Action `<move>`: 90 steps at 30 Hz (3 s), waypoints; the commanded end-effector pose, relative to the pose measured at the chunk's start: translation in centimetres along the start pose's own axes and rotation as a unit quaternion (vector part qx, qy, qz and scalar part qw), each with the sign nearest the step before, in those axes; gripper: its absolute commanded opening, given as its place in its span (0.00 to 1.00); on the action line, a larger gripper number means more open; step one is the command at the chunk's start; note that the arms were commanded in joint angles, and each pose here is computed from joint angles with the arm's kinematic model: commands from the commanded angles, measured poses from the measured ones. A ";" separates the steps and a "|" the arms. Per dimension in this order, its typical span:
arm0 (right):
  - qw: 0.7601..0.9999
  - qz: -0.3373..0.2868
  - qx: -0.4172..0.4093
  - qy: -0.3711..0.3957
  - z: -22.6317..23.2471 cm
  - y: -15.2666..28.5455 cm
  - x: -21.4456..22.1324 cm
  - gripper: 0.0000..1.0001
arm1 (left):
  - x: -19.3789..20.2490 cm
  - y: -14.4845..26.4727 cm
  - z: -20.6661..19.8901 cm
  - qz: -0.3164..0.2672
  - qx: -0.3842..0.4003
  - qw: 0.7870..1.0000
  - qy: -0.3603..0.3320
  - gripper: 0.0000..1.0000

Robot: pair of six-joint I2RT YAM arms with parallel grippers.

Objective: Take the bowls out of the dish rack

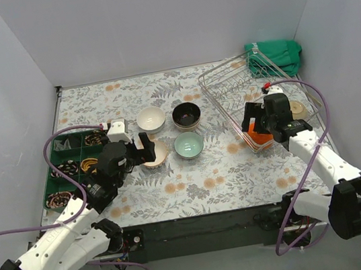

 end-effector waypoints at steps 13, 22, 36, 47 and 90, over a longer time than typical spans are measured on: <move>0.995 0.028 -0.049 -0.088 -0.2 -3.9 -0.9 0.98 | 0.6 -0.3 1.1 0.011 -0.022 1.000 -0.018 0.98; 0.994 -0.004 -0.039 -0.103 -0.4 -6.6 -5.1 0.98 | 0.9 -0.5 1.3 0.018 -0.024 0.999 -0.018 0.98; 0.997 -0.057 0.007 -0.045 -1.0 -8.5 -10.3 0.98 | 1.1 -0.4 1.5 0.019 -0.025 0.999 -0.018 0.98; 0.991 -0.071 0.052 0.097 -0.7 -6.0 -8.8 0.95 | 0.8 -0.3 1.5 0.015 -0.020 1.000 -0.013 0.98; 0.936 -0.013 0.212 0.279 -2.0 -9.2 -4.7 0.98 | 1.4 -0.4 1.7 0.024 -0.019 0.999 -0.013 0.98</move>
Point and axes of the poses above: each gripper's point midway between its finger pads, its own y axis back along the fingers, its own z axis along the line the jaws close on, x = y × z, the point moved 3 cm from there along y, back along the fingers, and after that the axes turned 12 degrees about -y, right-handed, at the moved point
